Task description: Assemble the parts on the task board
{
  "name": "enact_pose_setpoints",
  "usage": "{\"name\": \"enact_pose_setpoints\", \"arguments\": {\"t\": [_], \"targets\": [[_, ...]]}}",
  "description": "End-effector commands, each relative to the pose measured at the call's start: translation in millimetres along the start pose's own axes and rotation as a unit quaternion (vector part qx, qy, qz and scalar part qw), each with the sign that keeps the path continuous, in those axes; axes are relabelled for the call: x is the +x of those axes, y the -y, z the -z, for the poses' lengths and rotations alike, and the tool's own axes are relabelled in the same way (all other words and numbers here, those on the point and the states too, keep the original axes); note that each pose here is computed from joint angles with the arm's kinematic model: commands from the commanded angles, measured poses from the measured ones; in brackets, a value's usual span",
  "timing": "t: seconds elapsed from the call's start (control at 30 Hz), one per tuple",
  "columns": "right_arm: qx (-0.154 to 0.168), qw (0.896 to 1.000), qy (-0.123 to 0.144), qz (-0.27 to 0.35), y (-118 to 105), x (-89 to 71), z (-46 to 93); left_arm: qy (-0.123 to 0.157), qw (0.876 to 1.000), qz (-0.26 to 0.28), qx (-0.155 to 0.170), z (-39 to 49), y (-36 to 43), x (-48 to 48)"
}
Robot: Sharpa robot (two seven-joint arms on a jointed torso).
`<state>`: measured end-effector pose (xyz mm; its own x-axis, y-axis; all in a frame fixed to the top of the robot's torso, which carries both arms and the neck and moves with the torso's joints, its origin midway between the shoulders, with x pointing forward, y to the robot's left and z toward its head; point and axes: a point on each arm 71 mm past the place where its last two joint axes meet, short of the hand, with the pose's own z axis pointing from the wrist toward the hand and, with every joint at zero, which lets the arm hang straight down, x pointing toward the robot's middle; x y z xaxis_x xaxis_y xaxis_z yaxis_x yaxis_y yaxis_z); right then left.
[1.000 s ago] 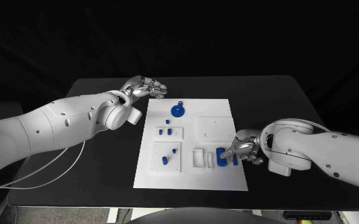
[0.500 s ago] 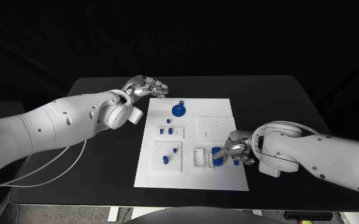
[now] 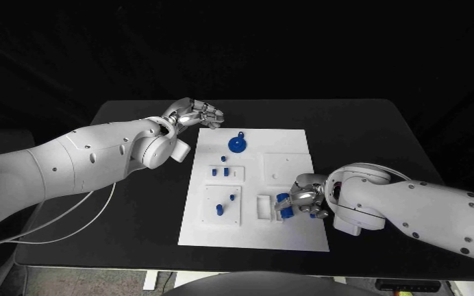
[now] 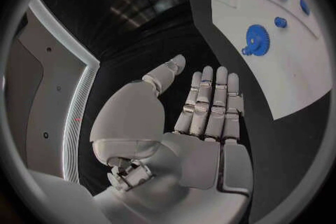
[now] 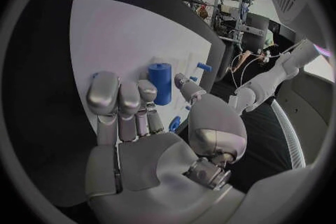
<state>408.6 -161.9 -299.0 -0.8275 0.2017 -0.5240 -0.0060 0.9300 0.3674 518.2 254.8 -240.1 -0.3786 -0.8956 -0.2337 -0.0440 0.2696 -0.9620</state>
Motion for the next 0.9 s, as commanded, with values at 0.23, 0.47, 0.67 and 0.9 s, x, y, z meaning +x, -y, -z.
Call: {"name": "enact_pose_setpoints", "arguments": {"t": [0.23, 0.47, 0.67, 0.9], "targets": [[0.012, 1.000, 0.013, -0.012, 11, 1.6, -1.0, -0.007, 1.000, 0.005, 0.004, 0.4, 1.0, 0.8], [0.007, 0.999, 0.013, -0.037, 11, 2.6, 4.7, -0.008, 1.000, 0.005, 0.004, 0.5, 1.0, 0.8], [0.000, 0.998, 0.021, -0.054, 8, -6.1, 12.9, -0.007, 1.000, 0.005, 0.004, 0.8, 0.7, 0.0], [-0.011, 0.997, 0.006, -0.078, -5, -4.5, 14.2, -0.008, 1.000, 0.006, 0.004, 0.7, 1.0, 0.8]]}}
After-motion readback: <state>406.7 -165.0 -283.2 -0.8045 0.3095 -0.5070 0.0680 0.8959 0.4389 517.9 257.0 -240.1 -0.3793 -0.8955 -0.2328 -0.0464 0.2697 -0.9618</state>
